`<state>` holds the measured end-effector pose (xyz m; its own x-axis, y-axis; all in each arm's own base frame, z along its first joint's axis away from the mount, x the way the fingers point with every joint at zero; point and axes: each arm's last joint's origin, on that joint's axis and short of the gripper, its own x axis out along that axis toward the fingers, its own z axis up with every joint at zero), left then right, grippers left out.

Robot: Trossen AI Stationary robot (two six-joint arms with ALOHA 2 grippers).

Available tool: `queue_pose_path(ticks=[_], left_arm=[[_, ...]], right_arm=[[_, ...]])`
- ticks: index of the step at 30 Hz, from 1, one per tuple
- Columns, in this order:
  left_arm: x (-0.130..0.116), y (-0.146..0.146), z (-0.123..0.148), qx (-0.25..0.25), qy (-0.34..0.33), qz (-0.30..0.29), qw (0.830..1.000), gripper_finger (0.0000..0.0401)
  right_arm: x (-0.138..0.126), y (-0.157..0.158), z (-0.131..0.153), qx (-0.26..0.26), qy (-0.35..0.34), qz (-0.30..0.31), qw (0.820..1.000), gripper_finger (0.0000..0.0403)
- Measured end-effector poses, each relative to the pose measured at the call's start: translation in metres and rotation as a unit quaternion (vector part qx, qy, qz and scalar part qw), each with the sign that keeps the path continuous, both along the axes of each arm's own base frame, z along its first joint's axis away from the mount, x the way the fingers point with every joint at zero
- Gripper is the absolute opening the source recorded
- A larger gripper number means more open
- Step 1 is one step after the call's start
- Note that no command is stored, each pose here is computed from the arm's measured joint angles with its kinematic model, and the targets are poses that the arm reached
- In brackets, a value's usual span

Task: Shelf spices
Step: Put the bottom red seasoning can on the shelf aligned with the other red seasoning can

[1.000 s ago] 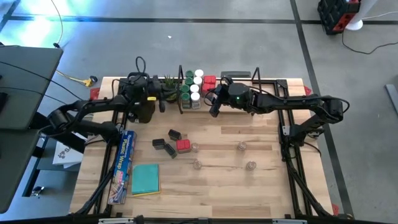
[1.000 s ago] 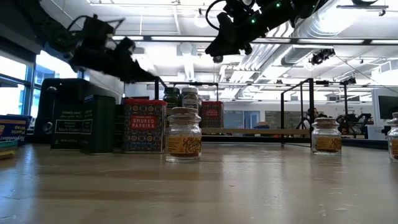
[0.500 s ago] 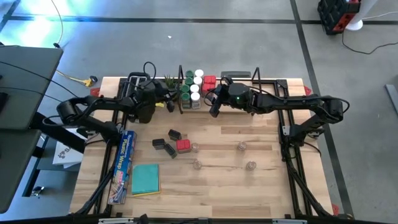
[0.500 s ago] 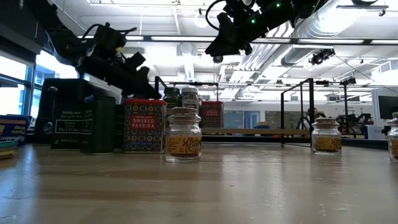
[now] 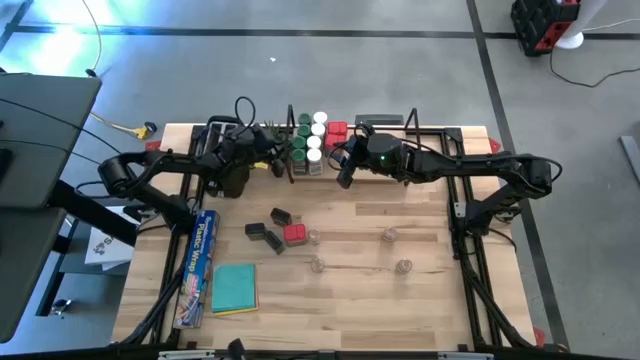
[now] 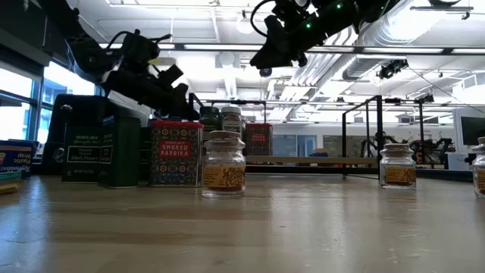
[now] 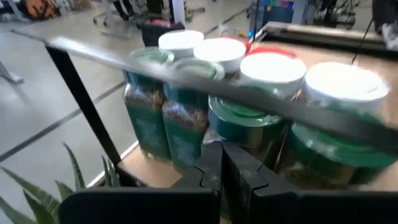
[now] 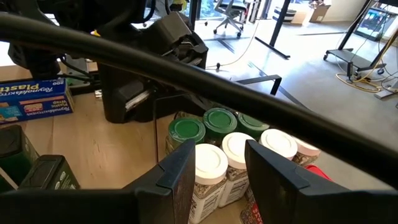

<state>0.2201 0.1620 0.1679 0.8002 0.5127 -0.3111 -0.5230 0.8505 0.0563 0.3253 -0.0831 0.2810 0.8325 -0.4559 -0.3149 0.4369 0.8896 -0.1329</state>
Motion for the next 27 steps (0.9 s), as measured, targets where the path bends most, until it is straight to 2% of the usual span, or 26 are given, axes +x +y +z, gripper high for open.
queue_pose_path(ticks=[27], left_arm=[[0.0042, 0.0026, -0.0029, 0.022, 0.019, -0.018, 0.999, 0.0000]], right_arm=[[0.0000, -0.0001, -0.0001, 0.001, 0.000, -0.001, 1.000, 0.0133]])
